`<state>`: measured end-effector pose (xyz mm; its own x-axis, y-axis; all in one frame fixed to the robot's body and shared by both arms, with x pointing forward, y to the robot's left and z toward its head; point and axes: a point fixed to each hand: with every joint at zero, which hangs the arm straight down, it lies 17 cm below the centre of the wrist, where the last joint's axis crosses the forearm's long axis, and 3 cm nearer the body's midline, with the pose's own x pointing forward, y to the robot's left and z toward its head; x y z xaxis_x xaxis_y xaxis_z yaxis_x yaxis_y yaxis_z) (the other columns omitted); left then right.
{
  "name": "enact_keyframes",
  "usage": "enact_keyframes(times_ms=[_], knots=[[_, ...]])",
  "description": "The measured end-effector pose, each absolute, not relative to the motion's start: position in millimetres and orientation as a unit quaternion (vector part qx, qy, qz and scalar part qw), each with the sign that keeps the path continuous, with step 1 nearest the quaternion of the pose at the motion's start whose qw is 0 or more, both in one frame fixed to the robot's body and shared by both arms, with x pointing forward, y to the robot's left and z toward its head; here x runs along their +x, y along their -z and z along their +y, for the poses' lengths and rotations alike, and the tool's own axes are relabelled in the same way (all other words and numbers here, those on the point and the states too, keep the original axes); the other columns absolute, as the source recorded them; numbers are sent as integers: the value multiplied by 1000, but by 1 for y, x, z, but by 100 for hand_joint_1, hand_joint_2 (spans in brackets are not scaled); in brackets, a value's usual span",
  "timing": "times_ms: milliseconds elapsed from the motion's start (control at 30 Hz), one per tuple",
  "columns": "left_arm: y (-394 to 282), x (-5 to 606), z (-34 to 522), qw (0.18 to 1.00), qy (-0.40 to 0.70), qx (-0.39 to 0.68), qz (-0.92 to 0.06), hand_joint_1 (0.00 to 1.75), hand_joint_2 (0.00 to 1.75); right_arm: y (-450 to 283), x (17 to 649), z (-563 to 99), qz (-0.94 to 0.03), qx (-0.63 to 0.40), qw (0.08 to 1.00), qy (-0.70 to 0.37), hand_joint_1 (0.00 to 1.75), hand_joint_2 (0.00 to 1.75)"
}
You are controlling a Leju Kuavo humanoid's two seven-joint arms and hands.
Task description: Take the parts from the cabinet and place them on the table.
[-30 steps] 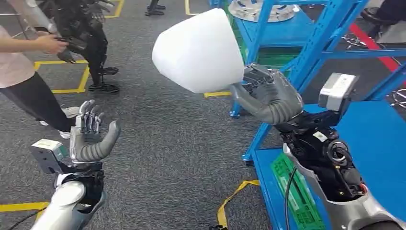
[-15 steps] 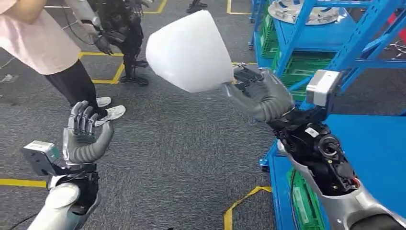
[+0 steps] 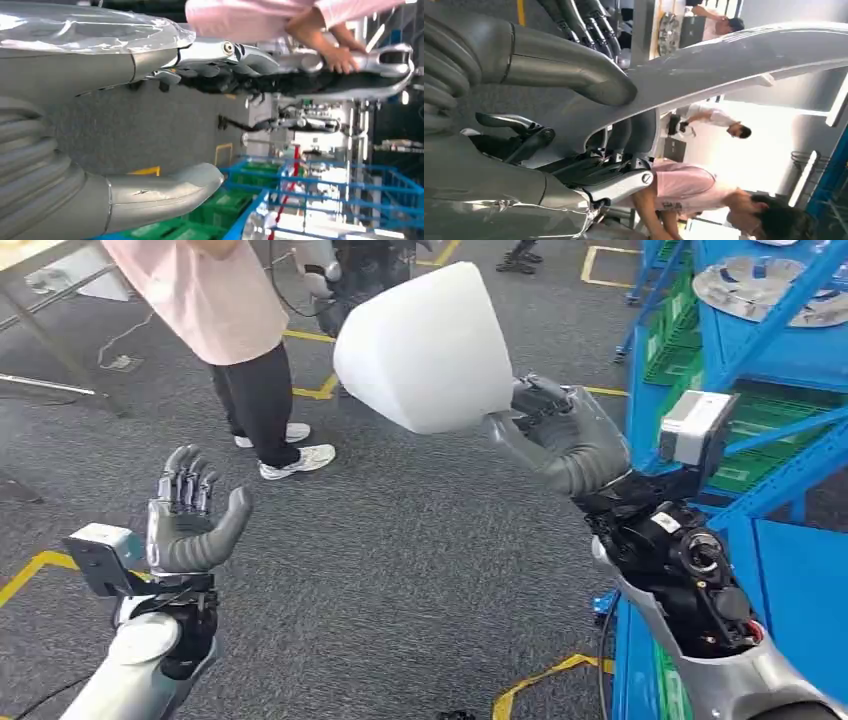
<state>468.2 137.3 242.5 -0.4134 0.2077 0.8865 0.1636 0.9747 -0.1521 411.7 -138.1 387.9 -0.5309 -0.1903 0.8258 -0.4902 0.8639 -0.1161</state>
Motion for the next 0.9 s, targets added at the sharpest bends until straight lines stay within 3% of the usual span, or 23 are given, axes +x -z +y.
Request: enact_keyframes(times_ms=[900], knots=[[-245, 470, 141, 530, -29, -107, -841, 0, 175, -382, 417, -141, -858, 200, 443, -165, 175, 175]])
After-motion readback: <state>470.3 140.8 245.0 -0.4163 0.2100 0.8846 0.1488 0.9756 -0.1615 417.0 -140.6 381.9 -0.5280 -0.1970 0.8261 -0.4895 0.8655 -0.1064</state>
